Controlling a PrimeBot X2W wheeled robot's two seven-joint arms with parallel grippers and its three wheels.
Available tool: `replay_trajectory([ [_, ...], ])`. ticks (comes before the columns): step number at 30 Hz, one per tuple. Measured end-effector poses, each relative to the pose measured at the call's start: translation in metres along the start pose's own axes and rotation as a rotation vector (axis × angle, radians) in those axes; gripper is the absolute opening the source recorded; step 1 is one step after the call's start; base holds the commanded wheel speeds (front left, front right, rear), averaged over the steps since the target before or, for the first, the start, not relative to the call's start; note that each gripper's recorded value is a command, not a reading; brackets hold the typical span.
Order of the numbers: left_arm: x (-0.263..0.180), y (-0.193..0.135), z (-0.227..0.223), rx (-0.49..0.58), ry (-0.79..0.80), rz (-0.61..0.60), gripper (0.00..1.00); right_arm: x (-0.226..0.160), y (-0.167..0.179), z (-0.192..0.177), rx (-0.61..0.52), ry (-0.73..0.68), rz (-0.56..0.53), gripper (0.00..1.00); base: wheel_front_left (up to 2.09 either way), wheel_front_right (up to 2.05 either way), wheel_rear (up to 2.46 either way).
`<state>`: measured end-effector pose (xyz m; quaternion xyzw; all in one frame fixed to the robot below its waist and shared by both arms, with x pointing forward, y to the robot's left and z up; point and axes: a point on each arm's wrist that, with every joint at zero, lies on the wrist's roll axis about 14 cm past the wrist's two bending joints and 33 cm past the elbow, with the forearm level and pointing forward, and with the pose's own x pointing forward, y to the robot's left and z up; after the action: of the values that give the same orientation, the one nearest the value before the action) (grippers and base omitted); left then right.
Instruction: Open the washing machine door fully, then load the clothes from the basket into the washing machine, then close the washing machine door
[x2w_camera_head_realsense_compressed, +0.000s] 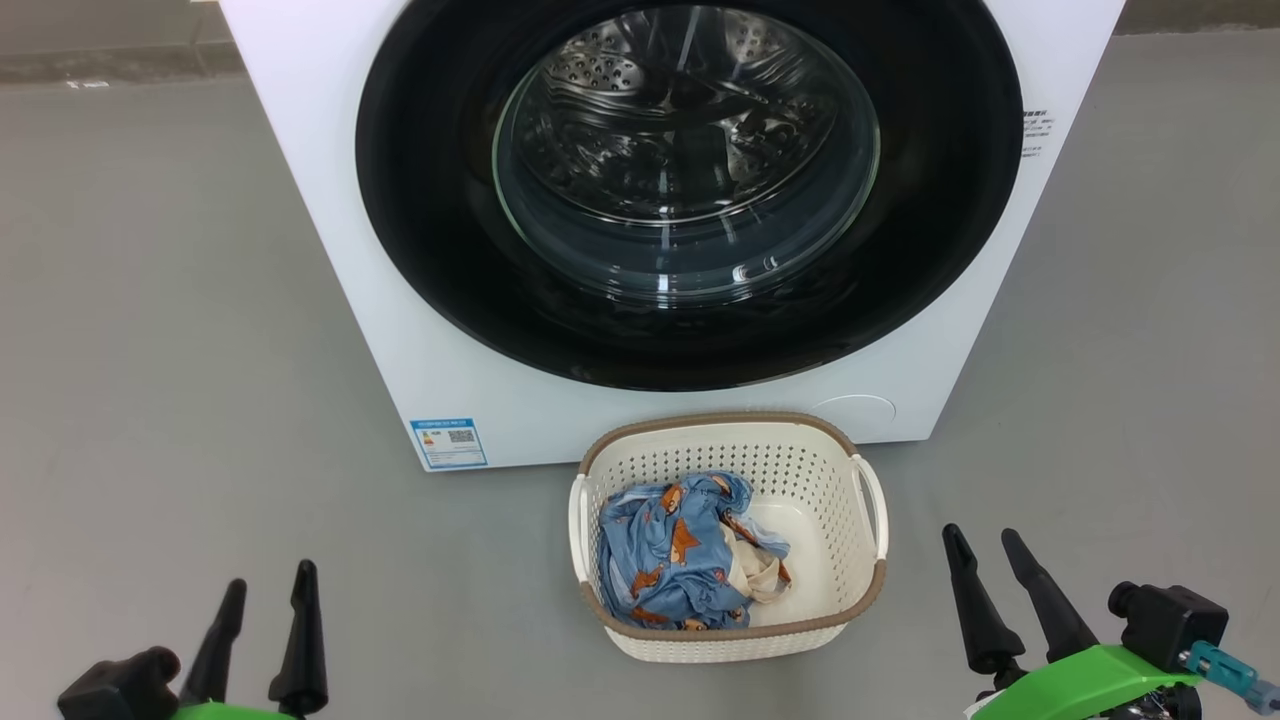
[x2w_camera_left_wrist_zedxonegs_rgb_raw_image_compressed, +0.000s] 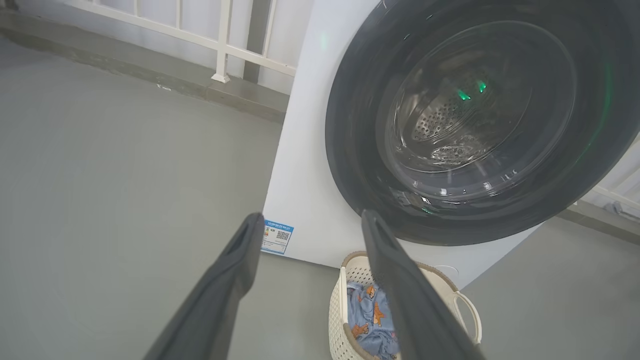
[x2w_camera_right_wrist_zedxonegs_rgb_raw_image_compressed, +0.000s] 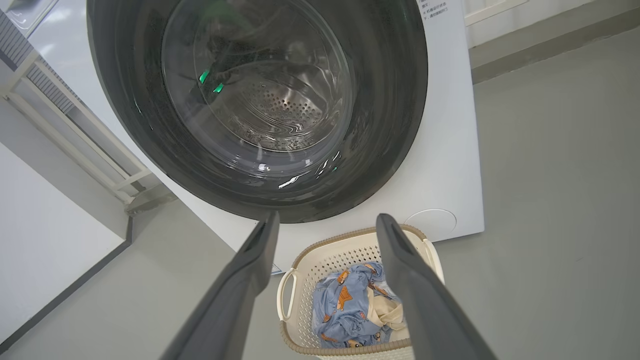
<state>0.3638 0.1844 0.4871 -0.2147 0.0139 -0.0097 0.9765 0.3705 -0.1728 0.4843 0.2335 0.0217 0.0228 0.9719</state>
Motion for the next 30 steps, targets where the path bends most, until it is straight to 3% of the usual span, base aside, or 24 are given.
replay_trajectory([
  [30, -0.0073, -0.0087, -0.0002, 0.453, -0.016, -0.086, 1.0, -0.0011, 0.008, -0.0036, -0.352, -0.015, 0.065, 1.0, 0.0, 0.0, 0.0],
])
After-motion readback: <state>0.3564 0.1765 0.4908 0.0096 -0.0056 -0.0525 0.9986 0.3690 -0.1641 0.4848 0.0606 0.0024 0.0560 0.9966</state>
